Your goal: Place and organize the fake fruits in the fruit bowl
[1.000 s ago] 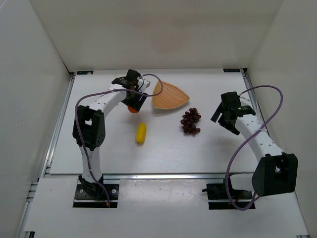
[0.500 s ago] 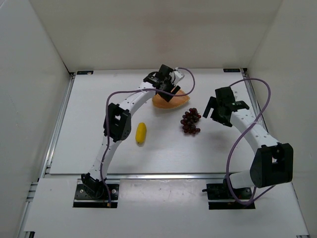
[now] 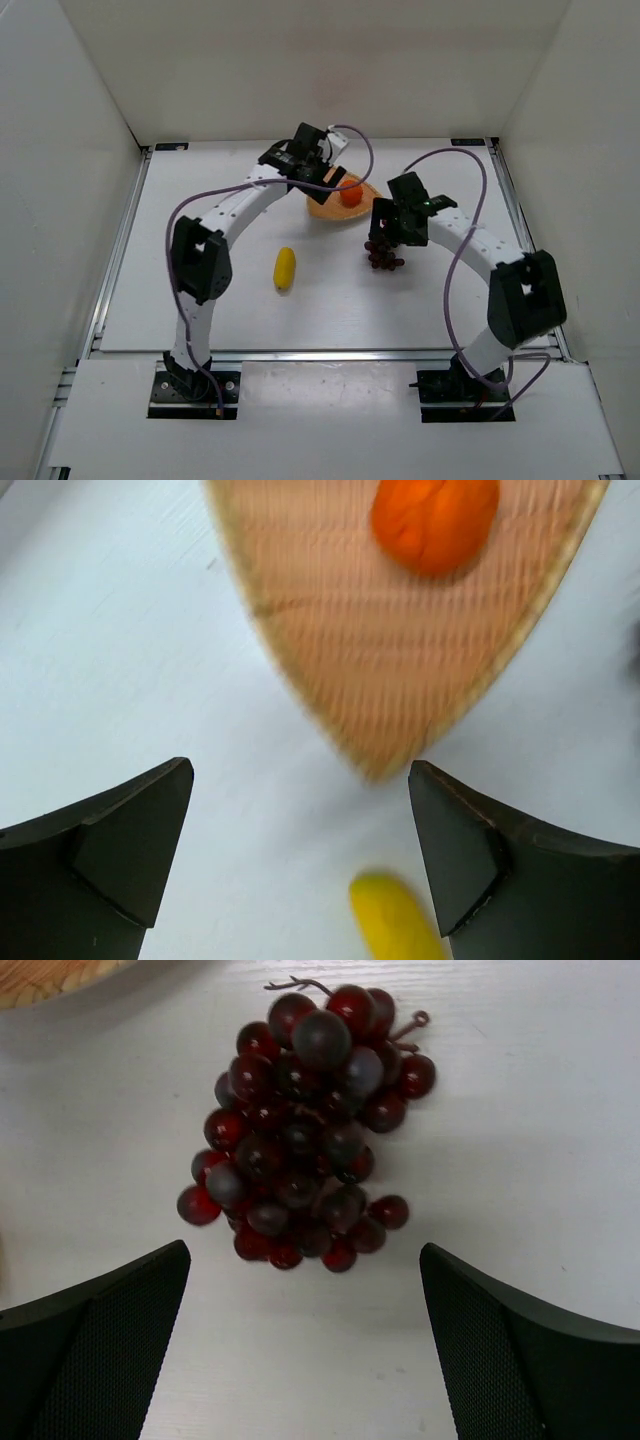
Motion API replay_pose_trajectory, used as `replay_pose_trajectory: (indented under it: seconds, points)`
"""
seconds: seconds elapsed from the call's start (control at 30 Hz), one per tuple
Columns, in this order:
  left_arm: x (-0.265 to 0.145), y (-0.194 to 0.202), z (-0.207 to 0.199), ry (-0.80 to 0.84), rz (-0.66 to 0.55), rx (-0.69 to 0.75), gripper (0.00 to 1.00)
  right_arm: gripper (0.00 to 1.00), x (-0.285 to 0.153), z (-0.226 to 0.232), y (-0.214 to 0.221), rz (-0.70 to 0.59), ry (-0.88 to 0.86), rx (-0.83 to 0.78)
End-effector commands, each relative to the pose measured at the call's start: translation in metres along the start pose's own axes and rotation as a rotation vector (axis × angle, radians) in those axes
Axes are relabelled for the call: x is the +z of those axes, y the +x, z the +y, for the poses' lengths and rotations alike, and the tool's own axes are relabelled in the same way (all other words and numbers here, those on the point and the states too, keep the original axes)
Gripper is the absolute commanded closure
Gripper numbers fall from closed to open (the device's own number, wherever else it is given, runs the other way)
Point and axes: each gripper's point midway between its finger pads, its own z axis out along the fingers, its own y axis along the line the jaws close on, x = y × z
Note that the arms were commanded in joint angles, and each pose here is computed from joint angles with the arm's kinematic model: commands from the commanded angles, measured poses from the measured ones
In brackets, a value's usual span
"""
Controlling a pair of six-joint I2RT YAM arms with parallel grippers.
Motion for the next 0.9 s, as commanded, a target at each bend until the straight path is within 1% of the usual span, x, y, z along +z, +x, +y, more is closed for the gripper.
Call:
replay_pose_trajectory:
  seconds: [0.0,0.03,0.07,0.1,0.13,0.17,0.3,0.33,0.37,0.4,0.47,0.5,0.6,0.67,0.7,0.73,0.77,0.8,0.83,0.87]
  points:
    - [-0.066,0.006,0.042,-0.101,-0.039,-0.078,0.00,0.00,0.023,0.004,-0.005,0.045,0.069,0.026]
    - [-0.083,0.016,0.051,-0.127,-0.026,-0.078,0.00,0.00,0.027,0.000,0.000,0.083,0.105,0.030]
    - [-0.080,0.045,0.045,-0.119,0.052,-0.057,0.00,0.00,0.029,0.006,-0.007,0.080,0.109,0.022]
    - [-0.084,0.059,0.048,-0.127,0.084,-0.061,0.00,0.00,0.043,0.004,0.001,0.123,0.133,0.028]
    - [-0.096,0.065,0.047,-0.126,0.089,-0.061,0.00,0.00,0.047,0.004,0.003,0.142,0.143,0.025]
    - [-0.094,0.089,0.045,-0.119,0.149,-0.062,0.00,0.00,0.052,0.004,0.004,0.151,0.148,0.024]
    - [-0.107,0.131,0.040,-0.095,0.219,-0.110,0.00,0.01,0.073,0.004,0.017,0.211,0.192,0.039]
    - [-0.110,0.138,0.035,-0.077,0.233,-0.110,0.00,0.05,0.076,0.003,0.019,0.219,0.197,0.038]
    - [-0.114,0.142,0.037,-0.085,0.234,-0.132,0.00,0.11,0.076,0.003,0.019,0.219,0.197,0.038]
    - [-0.114,0.153,0.033,-0.080,0.257,-0.139,0.00,0.28,0.079,0.002,0.023,0.228,0.204,0.047]
    - [-0.116,0.161,0.032,-0.072,0.266,-0.161,0.00,0.41,0.076,0.000,0.026,0.238,0.209,0.045]
    - [-0.117,0.168,0.033,-0.077,0.279,-0.180,0.00,0.57,0.072,-0.002,0.024,0.230,0.215,0.044]
    - [-0.117,0.175,0.028,-0.066,0.293,-0.191,0.00,0.78,0.053,-0.008,0.018,0.185,0.235,0.053]
    - [-0.118,0.177,0.025,-0.055,0.292,-0.192,0.00,0.80,0.033,-0.007,0.001,0.117,0.213,0.037]
    - [-0.117,0.181,0.023,-0.044,0.300,-0.193,0.00,0.80,0.025,-0.007,-0.002,0.106,0.206,0.025]
    - [-0.118,0.182,0.020,-0.033,0.307,-0.193,0.00,0.80,0.016,-0.002,-0.019,0.058,0.190,0.012]
    - [-0.117,0.187,0.019,-0.030,0.319,-0.193,0.00,0.80,0.003,0.005,-0.032,0.016,0.160,-0.034]
    - [-0.118,0.188,0.014,-0.002,0.322,-0.187,0.00,0.80,-0.002,0.007,-0.040,0.002,0.152,-0.057]
    - [-0.117,0.191,0.011,0.011,0.330,-0.188,0.00,0.80,-0.018,0.018,-0.067,-0.076,0.133,-0.077]
    - [-0.118,0.196,0.008,0.024,0.346,-0.188,0.00,0.80,-0.022,0.026,-0.078,-0.100,0.116,-0.133]
